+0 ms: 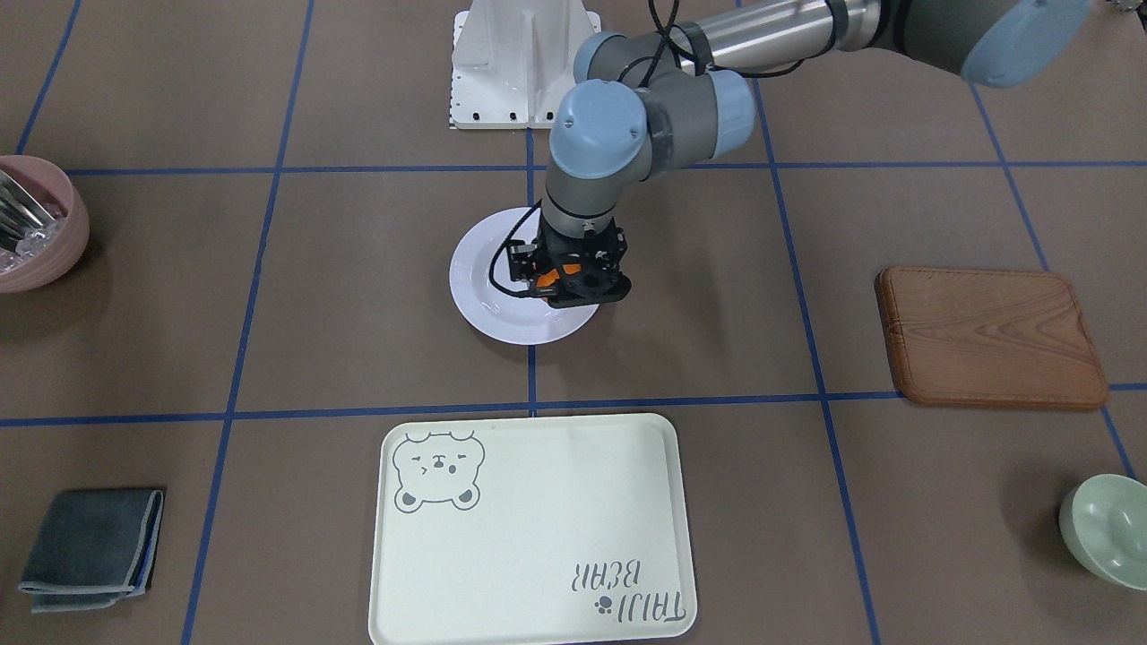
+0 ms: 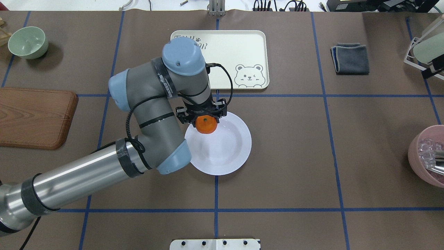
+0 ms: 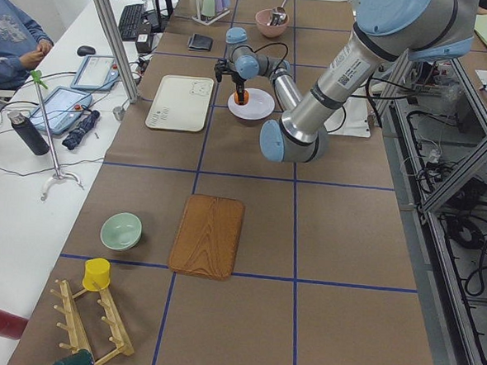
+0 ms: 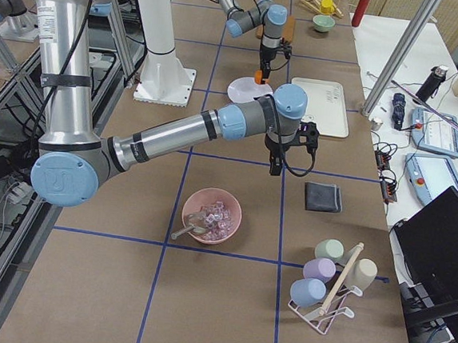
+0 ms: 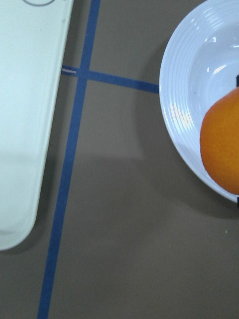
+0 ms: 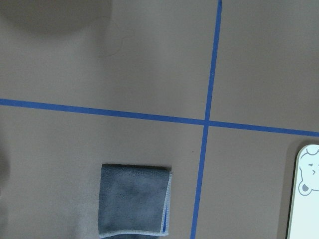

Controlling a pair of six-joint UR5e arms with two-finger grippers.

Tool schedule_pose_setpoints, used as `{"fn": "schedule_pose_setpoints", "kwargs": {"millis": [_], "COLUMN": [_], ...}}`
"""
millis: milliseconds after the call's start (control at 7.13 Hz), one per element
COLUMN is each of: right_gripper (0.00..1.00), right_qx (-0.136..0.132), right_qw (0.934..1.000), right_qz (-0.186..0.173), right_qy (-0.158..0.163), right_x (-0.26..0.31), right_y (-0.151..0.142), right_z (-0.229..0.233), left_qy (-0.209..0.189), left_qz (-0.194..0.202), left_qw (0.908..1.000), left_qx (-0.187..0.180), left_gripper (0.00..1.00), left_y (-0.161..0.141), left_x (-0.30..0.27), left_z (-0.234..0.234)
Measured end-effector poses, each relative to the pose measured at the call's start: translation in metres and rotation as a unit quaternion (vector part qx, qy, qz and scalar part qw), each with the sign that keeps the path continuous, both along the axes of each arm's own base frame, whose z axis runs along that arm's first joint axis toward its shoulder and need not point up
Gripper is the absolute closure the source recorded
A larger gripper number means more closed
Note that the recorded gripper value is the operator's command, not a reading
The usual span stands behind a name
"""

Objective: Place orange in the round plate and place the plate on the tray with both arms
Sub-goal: 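Carry the orange with the left gripper over the white plate, then lower the orange onto the plate and open the left gripper while the right arm approaches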

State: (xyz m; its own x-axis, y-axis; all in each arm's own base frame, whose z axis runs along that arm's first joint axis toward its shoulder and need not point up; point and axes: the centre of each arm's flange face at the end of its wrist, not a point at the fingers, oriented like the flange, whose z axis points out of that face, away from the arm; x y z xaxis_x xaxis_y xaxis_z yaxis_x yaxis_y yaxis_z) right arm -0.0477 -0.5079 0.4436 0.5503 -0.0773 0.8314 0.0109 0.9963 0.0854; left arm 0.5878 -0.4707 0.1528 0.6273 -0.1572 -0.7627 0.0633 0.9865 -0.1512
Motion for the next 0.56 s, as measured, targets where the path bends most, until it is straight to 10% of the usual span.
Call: {"fn": "schedule_pose_setpoints", "kwargs": {"millis": [561], "right_gripper": [0.00], "right_qx": [-0.010], "right_qw": [0.9998], "right_qz": [-0.012], "right_qy": [-0.011], "right_x": [-0.018], "right_y": [0.001], "right_z": [-0.006], "left_qy": [-0.012], "left_qz": [0.003], "left_qw": [0.9999], "left_qx": [0.004], "left_gripper": [1.00], "left_y": [0.027], "left_x": [0.037], "left_z": [0.002]}}
